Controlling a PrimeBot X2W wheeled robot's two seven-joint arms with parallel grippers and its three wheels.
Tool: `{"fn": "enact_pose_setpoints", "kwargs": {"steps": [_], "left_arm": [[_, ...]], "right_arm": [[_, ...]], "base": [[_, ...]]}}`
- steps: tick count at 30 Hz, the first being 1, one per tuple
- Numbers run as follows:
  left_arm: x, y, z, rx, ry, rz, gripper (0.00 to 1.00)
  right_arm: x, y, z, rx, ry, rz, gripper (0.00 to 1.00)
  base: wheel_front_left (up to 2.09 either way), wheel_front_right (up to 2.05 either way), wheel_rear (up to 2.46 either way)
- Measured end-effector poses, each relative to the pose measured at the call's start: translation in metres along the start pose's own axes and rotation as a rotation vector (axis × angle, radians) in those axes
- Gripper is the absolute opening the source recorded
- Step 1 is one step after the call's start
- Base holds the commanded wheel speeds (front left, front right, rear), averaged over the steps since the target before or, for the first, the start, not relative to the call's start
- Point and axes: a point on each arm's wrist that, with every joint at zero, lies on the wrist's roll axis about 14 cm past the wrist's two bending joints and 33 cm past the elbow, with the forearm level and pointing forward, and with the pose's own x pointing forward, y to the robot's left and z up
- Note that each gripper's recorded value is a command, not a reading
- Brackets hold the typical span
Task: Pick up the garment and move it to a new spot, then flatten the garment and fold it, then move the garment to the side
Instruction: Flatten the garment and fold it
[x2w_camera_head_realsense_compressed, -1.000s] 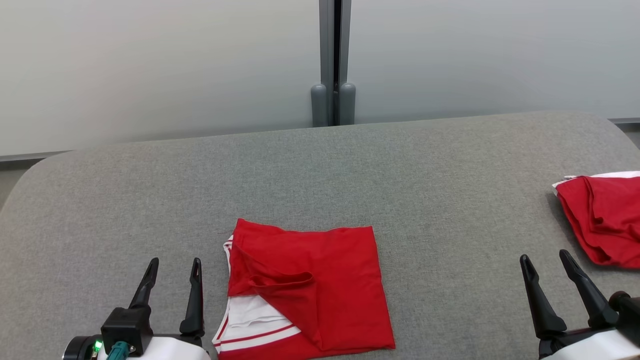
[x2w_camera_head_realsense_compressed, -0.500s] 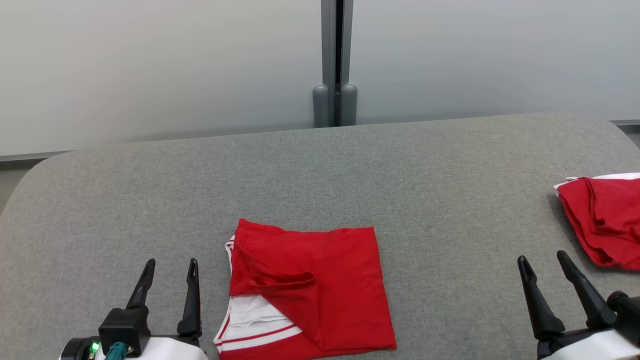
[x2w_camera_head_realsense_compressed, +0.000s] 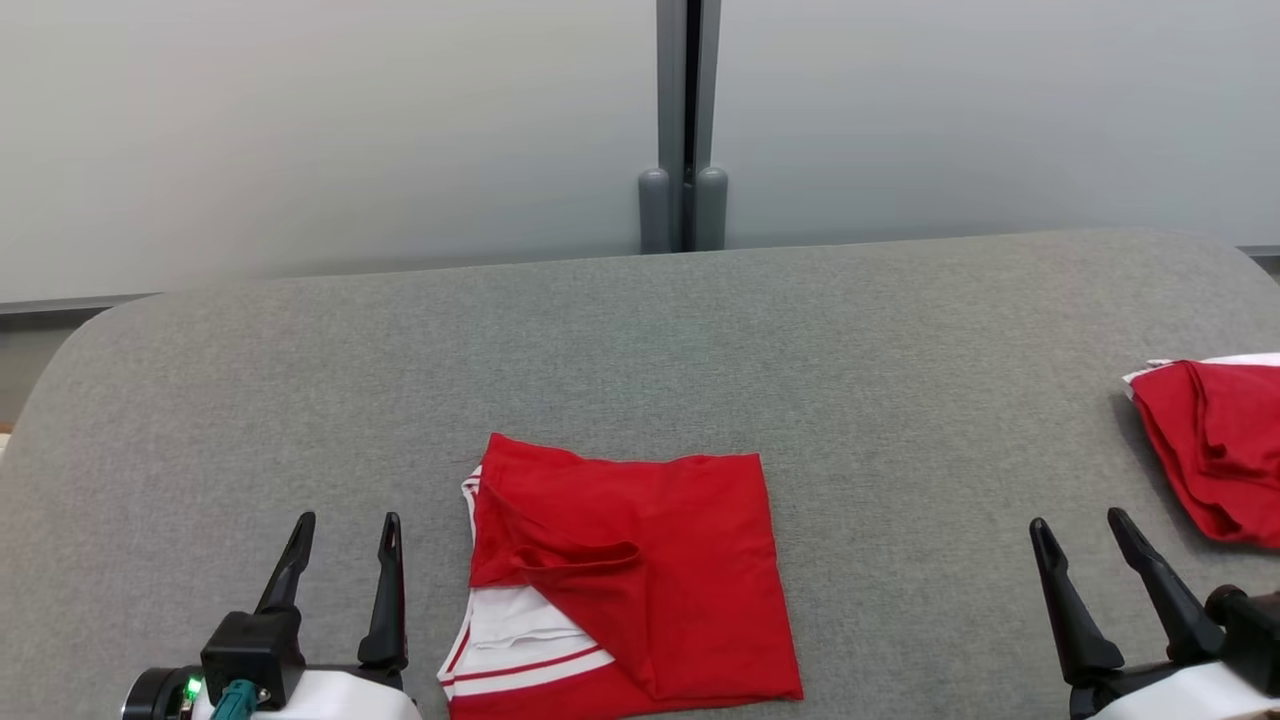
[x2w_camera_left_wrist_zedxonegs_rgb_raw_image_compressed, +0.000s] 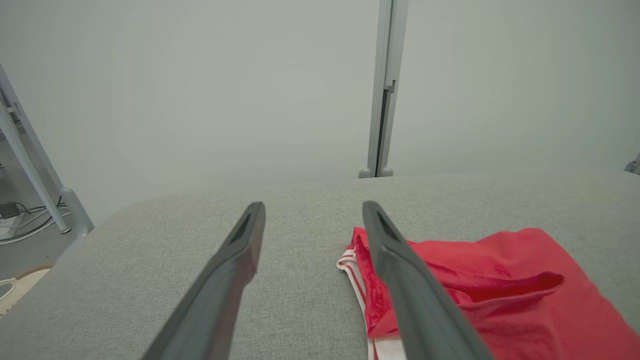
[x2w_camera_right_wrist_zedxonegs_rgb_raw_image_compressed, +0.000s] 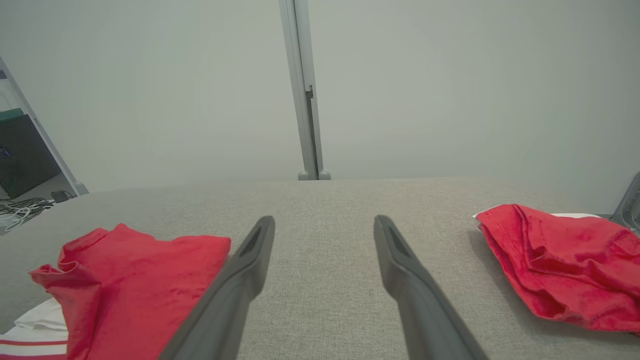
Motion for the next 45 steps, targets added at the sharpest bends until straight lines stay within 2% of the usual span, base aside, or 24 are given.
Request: {"fn": "enact_pose_setpoints", "kwargs": {"steps": [4, 5, 6, 7, 9, 17, 23, 27, 33, 36, 39, 44, 45], "left_arm": [[0.001, 0.006, 0.006, 0.001, -0.022, 0.017, 1.00], [0.003, 0.006, 0.010, 0.002, -0.035, 0.018, 1.00], [0.004, 0.007, 0.012, 0.003, -0.044, 0.022, 1.00], [0.005, 0.009, 0.014, 0.004, -0.052, 0.029, 1.00], [0.005, 0.011, 0.016, 0.003, -0.057, 0.035, 1.00], [0.007, 0.028, 0.016, -0.014, -0.066, 0.107, 1.00], [0.001, 0.045, 0.007, -0.009, -0.039, 0.161, 1.00], [0.002, 0.049, 0.007, -0.007, -0.039, 0.173, 1.00], [0.004, 0.048, 0.007, -0.011, -0.042, 0.172, 1.00], [0.007, 0.042, 0.008, -0.014, -0.047, 0.152, 1.00], [0.012, 0.036, 0.009, -0.014, -0.053, 0.133, 1.00], [0.020, 0.026, 0.012, -0.012, -0.064, 0.097, 1.00], [0.022, 0.024, 0.013, -0.010, -0.067, 0.090, 1.00]], "right_arm": [[0.010, 0.012, -0.014, 0.016, 0.049, 0.043, 1.00], [0.014, 0.017, -0.018, 0.016, 0.064, 0.059, 0.42], [0.019, 0.022, -0.022, 0.025, 0.076, 0.076, 0.16], [0.025, 0.030, -0.026, 0.033, 0.086, 0.102, 0.00], [0.031, 0.038, -0.032, 0.042, 0.104, 0.127, 0.00], [0.078, 0.125, -0.082, 0.128, 0.247, 0.349, 0.00], [0.090, 0.186, -0.111, 0.162, 0.334, 0.495, 0.00], [0.083, 0.217, -0.125, 0.156, 0.395, 0.588, 0.00], [0.045, 0.267, -0.131, 0.147, 0.451, 0.773, 0.00], [0.043, 0.273, -0.125, 0.160, 0.427, 0.794, 0.00], [0.057, 0.266, -0.111, 0.175, 0.360, 0.768, 0.00], [0.089, 0.219, -0.083, 0.175, 0.237, 0.642, 0.00], [0.096, 0.206, -0.076, 0.172, 0.210, 0.609, 0.33]], "base": [[0.00, 0.00, 0.00], [0.00, 0.00, 0.00], [0.00, 0.00, 0.00], [0.00, 0.00, 0.00], [0.00, 0.00, 0.00], [0.00, 0.00, 0.00], [0.00, 0.00, 0.00], [0.00, 0.00, 0.00], [0.00, 0.00, 0.00], [0.00, 0.00, 0.00], [0.00, 0.00, 0.00], [0.00, 0.00, 0.00], [0.00, 0.00, 0.00]]}}
